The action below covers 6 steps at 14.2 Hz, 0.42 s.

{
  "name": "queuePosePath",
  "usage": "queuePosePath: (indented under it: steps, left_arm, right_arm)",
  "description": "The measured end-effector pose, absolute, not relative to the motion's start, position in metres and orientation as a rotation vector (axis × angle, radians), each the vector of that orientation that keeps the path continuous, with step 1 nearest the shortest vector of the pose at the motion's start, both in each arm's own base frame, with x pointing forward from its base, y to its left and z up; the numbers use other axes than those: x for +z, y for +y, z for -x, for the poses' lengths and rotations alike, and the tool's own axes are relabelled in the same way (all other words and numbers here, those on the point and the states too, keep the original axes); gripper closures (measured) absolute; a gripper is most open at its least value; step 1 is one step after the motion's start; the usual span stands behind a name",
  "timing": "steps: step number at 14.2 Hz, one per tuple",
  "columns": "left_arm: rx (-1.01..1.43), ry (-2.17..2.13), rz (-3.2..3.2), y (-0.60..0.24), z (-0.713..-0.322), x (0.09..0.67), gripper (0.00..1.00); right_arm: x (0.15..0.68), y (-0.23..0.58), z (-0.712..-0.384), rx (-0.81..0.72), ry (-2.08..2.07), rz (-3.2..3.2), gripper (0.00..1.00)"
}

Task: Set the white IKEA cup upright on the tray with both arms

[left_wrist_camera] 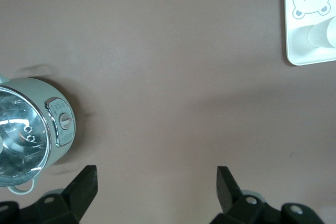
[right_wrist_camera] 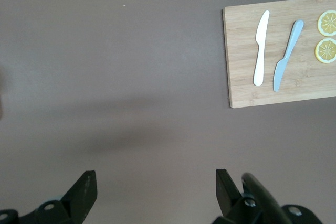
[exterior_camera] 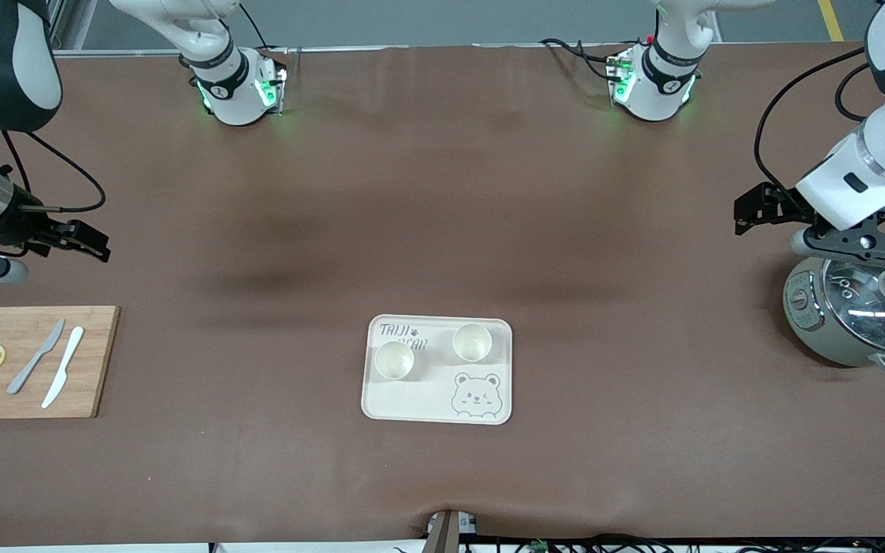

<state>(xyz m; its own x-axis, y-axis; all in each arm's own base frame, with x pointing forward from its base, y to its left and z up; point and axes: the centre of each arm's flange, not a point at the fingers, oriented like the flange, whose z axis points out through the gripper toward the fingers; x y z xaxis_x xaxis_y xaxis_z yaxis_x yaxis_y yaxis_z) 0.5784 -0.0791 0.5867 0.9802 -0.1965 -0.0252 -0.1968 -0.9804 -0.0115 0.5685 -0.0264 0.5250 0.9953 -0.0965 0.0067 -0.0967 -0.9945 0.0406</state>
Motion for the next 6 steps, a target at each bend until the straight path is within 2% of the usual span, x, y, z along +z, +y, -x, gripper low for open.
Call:
queuePosePath:
  steps: [6]
  left_arm:
    - [0.039, 0.308, 3.112, -0.0788, -0.5788, 0.5860, 0.00]
  right_arm:
    - [0.5246, -0.0261, -0.5682, 0.002, -0.149, -3.097, 0.00]
